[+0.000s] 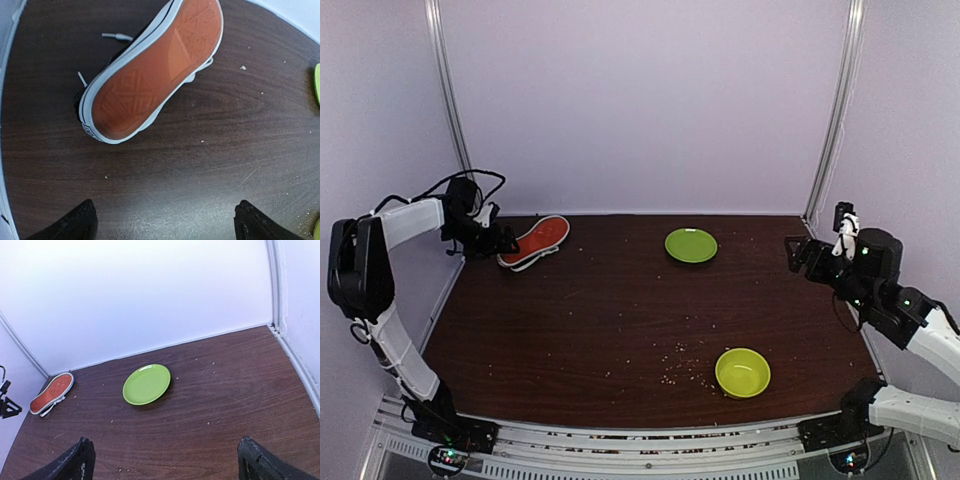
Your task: Tie the shoes
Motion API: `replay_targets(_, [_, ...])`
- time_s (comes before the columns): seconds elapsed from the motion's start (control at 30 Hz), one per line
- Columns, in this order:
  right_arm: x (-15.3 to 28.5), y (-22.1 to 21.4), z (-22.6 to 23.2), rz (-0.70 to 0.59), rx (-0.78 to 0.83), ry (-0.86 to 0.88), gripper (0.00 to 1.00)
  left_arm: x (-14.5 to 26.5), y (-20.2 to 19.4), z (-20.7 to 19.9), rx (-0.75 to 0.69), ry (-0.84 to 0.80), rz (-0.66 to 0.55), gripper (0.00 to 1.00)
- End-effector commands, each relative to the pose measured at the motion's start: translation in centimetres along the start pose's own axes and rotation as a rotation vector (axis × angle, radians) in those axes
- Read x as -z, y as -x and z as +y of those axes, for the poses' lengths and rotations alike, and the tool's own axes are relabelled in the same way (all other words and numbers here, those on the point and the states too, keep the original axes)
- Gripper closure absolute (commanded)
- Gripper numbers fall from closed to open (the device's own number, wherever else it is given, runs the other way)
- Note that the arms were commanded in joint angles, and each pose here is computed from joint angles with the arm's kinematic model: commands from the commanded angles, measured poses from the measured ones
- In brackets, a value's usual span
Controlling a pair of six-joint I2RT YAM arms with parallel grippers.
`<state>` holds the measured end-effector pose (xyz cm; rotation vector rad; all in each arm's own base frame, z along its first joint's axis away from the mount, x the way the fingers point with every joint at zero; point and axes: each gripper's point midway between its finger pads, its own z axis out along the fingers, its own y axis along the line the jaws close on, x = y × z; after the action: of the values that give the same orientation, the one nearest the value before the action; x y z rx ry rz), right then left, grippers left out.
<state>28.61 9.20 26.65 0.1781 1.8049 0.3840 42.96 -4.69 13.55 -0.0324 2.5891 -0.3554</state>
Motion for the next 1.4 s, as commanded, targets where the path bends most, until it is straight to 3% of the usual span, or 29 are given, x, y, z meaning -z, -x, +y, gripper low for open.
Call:
replay_targets(0.0, [-0.5, -1.4, 2.6, 0.033, -0.016, 0.164, 0.01, -1.3, 0.7, 0.2, 0.072, -0.082, 0.006, 0.02])
replay_targets(0.23, [-1.5, -3.3, 3.2, 0.084, -0.038, 0.206, 0.0, -4.2, -0.2, 3.3, 0.134, -0.077, 0.043, 0.02])
replay_targets(0.47, [-1.0, -3.7, 4.5, 0.108, -0.077, 0.284, 0.0, -6.0, 3.2, 6.3, 0.203, -0.065, -0.003, 0.02])
replay_targets(0.67, [0.2, -3.4, 4.3, 0.093, -0.099, 0.298, 0.01, -9.7, 4.7, 8.1, 0.291, -0.027, 0.039, 0.11])
replay_targets(0.93, [2.3, -2.6, 2.4, 0.047, -0.079, 0.233, 0.0, -11.3, 4.7, 5.8, 0.308, -0.173, 0.071, 0.43])
replay_targets(1.1, [2.7, -2.8, 2.0, 0.044, -0.085, 0.223, 0.01, -9.3, 5.1, 3.2, 0.25, -0.215, 0.051, 0.79])
replay_targets(1.2, [2.9, -2.8, 1.7, 0.051, -0.075, 0.207, 0.01, -5.8, 7.0, 1.1, 0.179, -0.198, -0.024, 0.98])
replay_targets(1.37, [3.4, -2.8, 1.2, 0.048, -0.058, 0.187, 0.01, 2.9, 9.6, 0.4, 0.048, -0.005, -0.223, 1.0])
